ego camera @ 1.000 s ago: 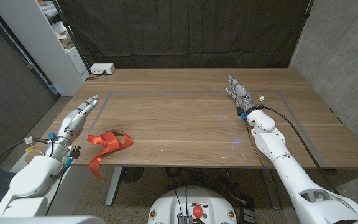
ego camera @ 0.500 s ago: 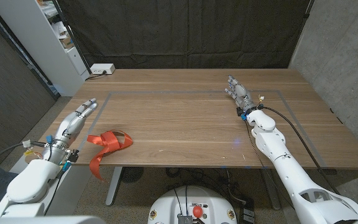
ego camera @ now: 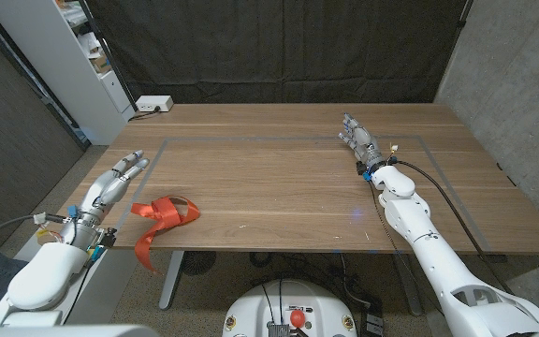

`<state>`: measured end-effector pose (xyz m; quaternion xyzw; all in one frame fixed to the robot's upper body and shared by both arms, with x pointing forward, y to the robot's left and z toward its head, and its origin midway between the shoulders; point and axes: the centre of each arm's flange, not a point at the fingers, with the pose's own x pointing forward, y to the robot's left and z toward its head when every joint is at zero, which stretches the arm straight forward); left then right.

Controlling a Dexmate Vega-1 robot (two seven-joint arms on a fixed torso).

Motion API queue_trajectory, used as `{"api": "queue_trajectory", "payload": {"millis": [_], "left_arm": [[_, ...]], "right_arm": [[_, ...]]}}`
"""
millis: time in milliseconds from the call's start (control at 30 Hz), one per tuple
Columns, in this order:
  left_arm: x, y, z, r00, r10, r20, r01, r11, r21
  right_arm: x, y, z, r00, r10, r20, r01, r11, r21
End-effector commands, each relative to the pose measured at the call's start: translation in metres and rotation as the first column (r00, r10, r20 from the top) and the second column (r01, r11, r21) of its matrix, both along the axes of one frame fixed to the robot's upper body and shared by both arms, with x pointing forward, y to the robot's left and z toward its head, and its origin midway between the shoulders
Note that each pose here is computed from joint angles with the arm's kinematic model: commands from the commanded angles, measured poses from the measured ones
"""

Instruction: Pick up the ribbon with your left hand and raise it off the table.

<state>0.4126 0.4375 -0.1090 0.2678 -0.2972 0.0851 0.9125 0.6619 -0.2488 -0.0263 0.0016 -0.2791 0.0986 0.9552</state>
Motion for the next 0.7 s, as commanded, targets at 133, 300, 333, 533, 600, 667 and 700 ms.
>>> {"api": "queue_trajectory", "payload": {"millis": [133,300,333,533,600,667,700], "left_arm": [[-0.0051,-0.0005,-0.0020,0.998,0.057,0.003,-0.057,0.996,0.065],[-0.0078,-0.0012,-0.0023,0.996,0.085,0.007,-0.086,0.992,0.087],[-0.0082,-0.0014,-0.0025,0.996,0.088,0.007,-0.088,0.992,0.091],[-0.0099,-0.0027,-0.0028,0.993,0.121,-0.011,-0.118,0.984,0.133],[-0.0116,-0.0027,-0.0025,0.991,0.135,-0.012,-0.131,0.981,0.146],[-0.0132,-0.0028,-0.0023,0.989,0.146,-0.011,-0.142,0.978,0.154],[-0.0140,-0.0027,-0.0021,0.988,0.152,-0.011,-0.148,0.976,0.158]], "right_arm": [[-0.0007,0.0044,-0.0011,1.000,0.003,-0.001,-0.003,1.000,0.003],[-0.0011,0.0053,0.0010,1.000,0.005,0.005,-0.005,1.000,0.002],[-0.0012,0.0053,0.0015,1.000,0.004,0.006,-0.004,1.000,0.003],[-0.0018,0.0044,0.0035,1.000,0.003,0.011,-0.003,1.000,0.002],[-0.0017,0.0039,0.0035,1.000,0.001,0.011,-0.001,1.000,0.003],[-0.0016,0.0035,0.0032,1.000,0.001,0.010,-0.001,1.000,0.005],[-0.0015,0.0033,0.0030,1.000,0.001,0.010,-0.001,1.000,0.006]]}}
